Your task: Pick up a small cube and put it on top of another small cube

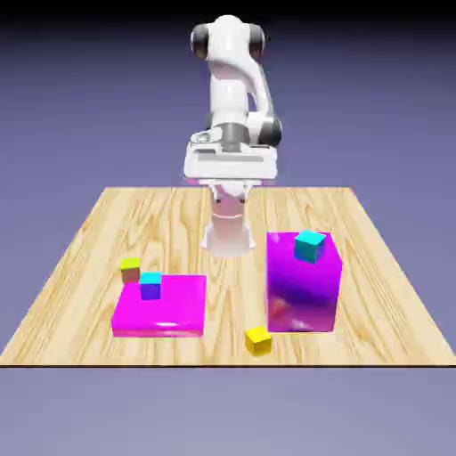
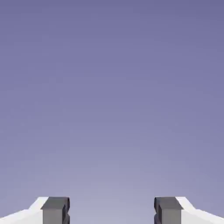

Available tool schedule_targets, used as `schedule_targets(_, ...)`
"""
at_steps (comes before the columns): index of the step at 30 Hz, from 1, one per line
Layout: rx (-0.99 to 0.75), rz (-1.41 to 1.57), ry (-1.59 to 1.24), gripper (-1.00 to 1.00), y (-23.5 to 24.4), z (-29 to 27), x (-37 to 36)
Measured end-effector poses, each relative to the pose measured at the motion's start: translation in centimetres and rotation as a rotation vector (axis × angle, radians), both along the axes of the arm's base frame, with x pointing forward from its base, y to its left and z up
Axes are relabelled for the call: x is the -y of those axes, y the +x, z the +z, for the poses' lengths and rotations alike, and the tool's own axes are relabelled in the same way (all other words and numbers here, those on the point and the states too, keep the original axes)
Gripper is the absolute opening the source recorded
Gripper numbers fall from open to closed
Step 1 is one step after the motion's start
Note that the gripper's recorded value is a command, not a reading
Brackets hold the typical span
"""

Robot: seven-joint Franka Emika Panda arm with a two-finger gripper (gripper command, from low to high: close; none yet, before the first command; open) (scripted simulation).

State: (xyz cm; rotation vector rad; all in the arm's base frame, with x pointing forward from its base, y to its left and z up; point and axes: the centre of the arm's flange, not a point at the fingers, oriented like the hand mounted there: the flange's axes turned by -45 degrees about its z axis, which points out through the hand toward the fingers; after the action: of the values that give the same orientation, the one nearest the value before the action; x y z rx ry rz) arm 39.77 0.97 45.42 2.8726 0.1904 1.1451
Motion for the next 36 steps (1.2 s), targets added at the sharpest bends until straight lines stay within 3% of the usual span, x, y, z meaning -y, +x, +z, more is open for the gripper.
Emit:
schedule_targets(18,-0.550,0.929,-0.615,0.00,10.0,-9.1,-7.5)
schedule_targets(36,-0.881,2.018,-0.738,0.00,15.6,-19.4,-13.1)
